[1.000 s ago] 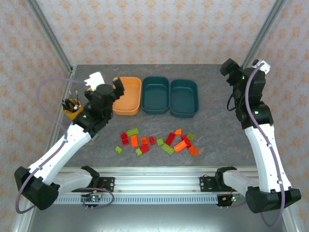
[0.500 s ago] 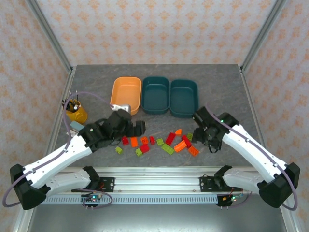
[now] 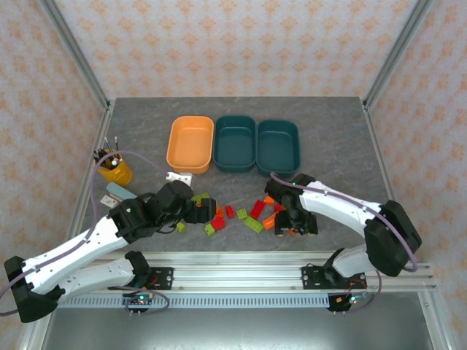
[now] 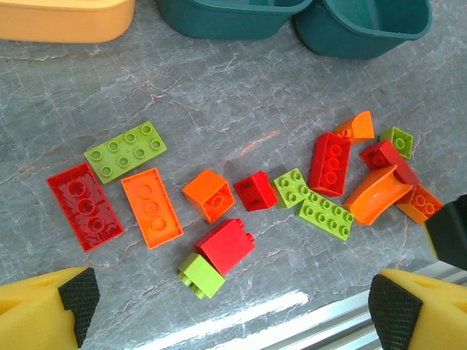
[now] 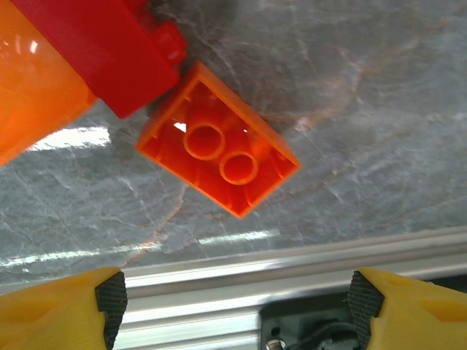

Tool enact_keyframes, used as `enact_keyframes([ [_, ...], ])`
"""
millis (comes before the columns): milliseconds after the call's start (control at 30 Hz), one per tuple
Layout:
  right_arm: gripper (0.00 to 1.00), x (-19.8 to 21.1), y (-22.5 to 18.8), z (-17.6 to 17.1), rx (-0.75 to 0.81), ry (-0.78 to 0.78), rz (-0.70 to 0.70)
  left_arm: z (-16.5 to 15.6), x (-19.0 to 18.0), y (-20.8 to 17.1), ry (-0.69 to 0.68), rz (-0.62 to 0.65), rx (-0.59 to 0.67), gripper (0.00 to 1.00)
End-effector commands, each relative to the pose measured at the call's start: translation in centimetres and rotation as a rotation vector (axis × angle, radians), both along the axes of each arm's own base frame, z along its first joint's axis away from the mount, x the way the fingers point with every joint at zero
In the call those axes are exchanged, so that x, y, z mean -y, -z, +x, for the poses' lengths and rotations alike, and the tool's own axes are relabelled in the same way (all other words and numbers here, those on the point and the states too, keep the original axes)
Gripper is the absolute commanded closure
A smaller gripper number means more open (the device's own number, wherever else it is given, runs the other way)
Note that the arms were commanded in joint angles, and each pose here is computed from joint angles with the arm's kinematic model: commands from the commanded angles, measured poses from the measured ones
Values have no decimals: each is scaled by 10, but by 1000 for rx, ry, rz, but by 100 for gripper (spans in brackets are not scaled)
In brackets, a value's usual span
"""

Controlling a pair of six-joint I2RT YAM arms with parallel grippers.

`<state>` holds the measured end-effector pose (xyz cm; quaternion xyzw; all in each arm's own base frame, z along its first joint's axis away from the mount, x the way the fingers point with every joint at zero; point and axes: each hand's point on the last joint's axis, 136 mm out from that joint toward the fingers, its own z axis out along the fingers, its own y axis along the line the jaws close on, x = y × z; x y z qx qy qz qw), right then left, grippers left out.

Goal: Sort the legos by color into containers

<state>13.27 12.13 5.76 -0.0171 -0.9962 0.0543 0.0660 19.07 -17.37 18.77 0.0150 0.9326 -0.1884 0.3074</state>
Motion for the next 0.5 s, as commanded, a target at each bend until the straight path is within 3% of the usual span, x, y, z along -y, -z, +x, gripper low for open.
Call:
enact_keyframes([
  [0,19,-6,8,7,3,-27,-3,-5,2,-3,0,-44,2,2],
  [233,24,11,24,14,-5,17,-96,-7,0,-3,-11,-58,2,2],
  [467,28,22,29,33,14,106,-67,-7,1,-6,-16,-72,7,2],
])
